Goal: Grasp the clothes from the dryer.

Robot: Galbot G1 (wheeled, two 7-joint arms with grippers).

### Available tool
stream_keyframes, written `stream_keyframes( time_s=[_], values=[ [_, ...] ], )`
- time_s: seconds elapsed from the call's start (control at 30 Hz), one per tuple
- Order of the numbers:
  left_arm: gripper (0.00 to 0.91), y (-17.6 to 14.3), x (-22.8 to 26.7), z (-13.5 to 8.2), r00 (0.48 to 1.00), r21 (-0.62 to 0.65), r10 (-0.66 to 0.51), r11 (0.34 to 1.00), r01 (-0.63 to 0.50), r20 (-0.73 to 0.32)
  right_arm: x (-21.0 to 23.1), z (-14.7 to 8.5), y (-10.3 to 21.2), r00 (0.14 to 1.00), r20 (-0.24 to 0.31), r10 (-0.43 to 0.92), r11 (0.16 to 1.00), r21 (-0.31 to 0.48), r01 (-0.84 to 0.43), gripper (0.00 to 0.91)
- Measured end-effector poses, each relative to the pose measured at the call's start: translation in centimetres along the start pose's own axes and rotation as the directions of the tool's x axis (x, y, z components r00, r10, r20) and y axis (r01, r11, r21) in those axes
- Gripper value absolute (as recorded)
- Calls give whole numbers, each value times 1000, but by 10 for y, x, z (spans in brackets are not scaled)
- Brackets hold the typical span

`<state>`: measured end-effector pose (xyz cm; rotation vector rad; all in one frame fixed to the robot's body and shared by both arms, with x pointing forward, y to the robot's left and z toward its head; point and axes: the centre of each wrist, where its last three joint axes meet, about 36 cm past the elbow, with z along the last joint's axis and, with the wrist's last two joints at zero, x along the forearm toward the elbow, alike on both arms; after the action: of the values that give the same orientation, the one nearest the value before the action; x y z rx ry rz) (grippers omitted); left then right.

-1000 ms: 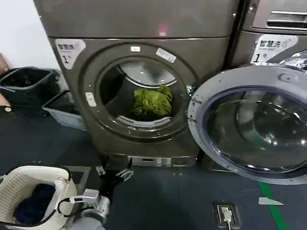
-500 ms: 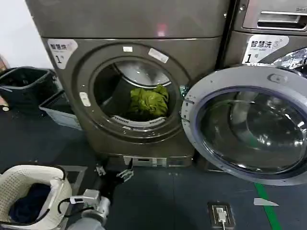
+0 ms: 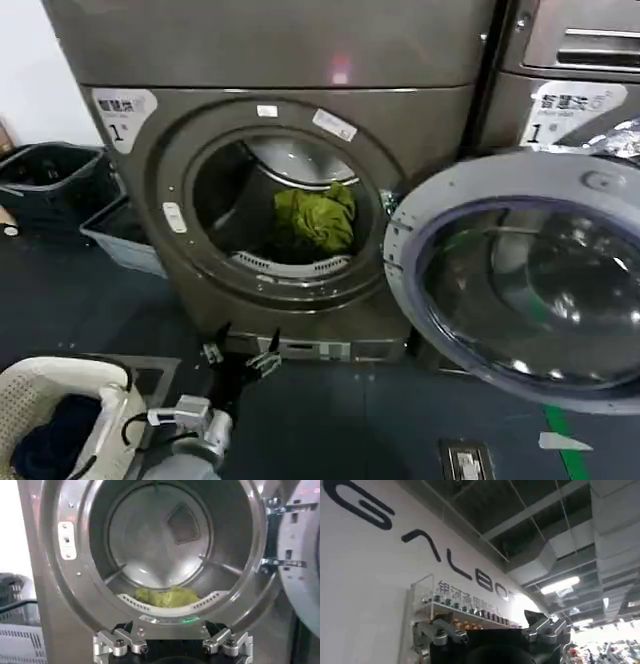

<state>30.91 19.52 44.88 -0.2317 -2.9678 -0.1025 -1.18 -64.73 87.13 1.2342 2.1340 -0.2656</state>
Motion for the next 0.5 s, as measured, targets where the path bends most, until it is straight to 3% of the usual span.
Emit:
stream_keyframes(
  time_s=[0.5],
  values=[
    [907, 0, -1, 0, 1000, -6, 9, 1000, -9, 0, 2, 3, -1, 1000, -2, 3, 1000, -8, -3, 907]
  ],
)
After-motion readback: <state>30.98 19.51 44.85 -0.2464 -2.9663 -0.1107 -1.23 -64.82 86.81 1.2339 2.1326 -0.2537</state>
